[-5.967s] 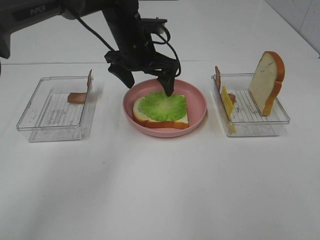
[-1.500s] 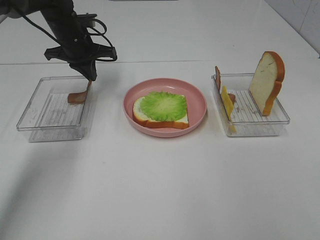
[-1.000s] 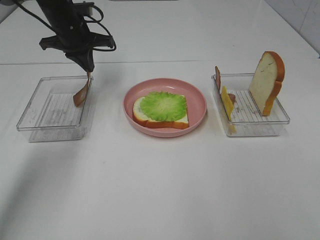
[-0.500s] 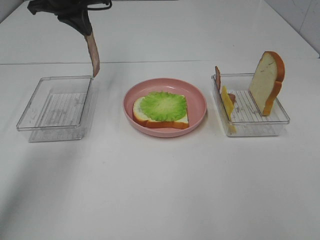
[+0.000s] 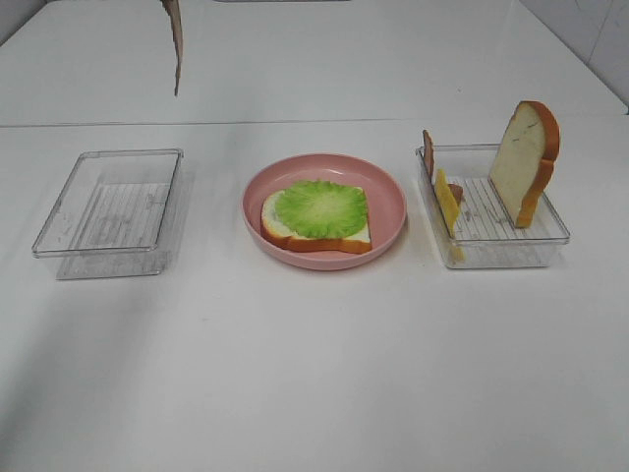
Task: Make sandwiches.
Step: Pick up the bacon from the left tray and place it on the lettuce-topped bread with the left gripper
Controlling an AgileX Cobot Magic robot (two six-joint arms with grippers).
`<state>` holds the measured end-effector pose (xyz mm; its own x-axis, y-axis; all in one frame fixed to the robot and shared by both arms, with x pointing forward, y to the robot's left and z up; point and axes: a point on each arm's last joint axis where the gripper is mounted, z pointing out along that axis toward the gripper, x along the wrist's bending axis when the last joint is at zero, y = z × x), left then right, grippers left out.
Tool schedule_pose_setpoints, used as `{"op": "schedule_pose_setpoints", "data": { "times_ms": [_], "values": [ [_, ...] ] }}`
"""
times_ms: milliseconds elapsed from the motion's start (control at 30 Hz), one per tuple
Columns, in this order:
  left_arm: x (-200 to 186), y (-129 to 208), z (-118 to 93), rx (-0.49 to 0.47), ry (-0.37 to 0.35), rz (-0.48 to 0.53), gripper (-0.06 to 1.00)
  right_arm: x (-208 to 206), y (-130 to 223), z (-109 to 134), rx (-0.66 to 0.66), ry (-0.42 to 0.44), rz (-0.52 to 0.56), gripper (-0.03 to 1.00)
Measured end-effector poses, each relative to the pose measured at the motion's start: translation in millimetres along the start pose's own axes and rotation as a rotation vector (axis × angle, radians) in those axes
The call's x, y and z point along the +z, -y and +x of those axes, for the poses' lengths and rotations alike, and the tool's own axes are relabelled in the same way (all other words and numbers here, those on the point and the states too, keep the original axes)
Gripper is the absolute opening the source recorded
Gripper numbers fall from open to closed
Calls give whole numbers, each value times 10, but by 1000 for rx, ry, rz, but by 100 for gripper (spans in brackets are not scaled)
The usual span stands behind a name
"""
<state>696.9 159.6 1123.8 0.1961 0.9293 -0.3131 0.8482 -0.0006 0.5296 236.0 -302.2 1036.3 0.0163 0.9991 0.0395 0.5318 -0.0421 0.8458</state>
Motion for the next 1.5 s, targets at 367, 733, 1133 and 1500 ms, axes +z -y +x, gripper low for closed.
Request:
{"op": "schedule_pose_setpoints", "data": {
  "times_ms": [367, 733, 1133, 1500],
  "values": [
    [42, 110, -442, -5, 188, 45, 1, 0, 0, 0, 0, 0, 0, 80],
    [487, 465, -1062, 85, 254, 174, 1, 0, 0, 0, 0, 0, 0, 80],
    [1251, 929, -1389, 129, 259, 322, 1, 0, 0, 0, 0, 0, 0, 80],
    [1584, 996, -1368, 136, 264, 282, 1, 0, 0, 0, 0, 0, 0, 80]
  ]
}}
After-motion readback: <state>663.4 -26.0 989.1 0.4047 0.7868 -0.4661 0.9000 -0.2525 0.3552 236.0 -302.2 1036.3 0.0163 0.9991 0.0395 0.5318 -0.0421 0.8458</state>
